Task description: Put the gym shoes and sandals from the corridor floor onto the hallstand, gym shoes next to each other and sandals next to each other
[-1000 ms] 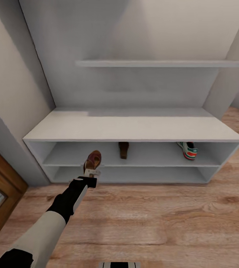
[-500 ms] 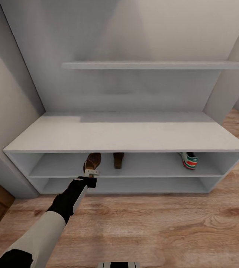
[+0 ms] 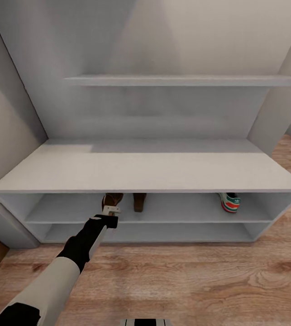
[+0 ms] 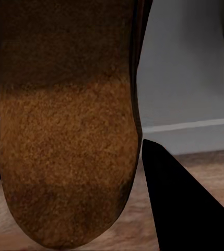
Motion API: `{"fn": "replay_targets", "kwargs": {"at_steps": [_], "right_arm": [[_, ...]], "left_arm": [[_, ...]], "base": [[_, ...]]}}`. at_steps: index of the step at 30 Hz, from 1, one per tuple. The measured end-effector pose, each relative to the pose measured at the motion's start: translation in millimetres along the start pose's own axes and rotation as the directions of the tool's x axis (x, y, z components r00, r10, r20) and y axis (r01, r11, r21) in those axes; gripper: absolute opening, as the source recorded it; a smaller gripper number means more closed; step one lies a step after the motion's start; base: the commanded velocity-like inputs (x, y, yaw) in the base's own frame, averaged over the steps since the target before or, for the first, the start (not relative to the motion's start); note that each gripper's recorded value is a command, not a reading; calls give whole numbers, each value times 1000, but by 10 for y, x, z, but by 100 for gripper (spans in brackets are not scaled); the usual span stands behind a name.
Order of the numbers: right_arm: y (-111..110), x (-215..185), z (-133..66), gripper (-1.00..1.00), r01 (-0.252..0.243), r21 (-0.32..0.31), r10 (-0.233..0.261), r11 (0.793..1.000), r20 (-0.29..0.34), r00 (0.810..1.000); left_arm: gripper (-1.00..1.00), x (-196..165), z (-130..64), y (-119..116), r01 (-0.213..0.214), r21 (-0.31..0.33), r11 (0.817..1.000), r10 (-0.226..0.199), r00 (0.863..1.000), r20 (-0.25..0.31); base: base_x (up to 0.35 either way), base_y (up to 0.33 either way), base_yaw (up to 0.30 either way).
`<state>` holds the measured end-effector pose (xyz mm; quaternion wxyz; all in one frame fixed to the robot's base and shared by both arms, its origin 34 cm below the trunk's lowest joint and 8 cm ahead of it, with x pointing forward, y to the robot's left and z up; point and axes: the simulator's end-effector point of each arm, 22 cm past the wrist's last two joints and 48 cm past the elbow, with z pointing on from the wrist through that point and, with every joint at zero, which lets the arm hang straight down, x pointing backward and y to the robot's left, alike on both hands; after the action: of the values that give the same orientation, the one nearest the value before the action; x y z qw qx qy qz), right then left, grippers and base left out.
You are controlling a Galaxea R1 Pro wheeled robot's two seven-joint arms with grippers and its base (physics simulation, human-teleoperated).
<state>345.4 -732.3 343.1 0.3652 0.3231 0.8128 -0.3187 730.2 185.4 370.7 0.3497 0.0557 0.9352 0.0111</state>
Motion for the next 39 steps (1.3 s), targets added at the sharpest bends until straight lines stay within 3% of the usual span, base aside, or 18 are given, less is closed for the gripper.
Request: {"fn": "replay_targets", "kwargs": {"at_steps": [39], "right_arm": [[5,4,1,-100,-1,0,1,1000,-1,1000]], "left_arm": [[-100,0,1,14,-1,-3,1000,1,1000,1]], "base": [[92,-41,0]]}}
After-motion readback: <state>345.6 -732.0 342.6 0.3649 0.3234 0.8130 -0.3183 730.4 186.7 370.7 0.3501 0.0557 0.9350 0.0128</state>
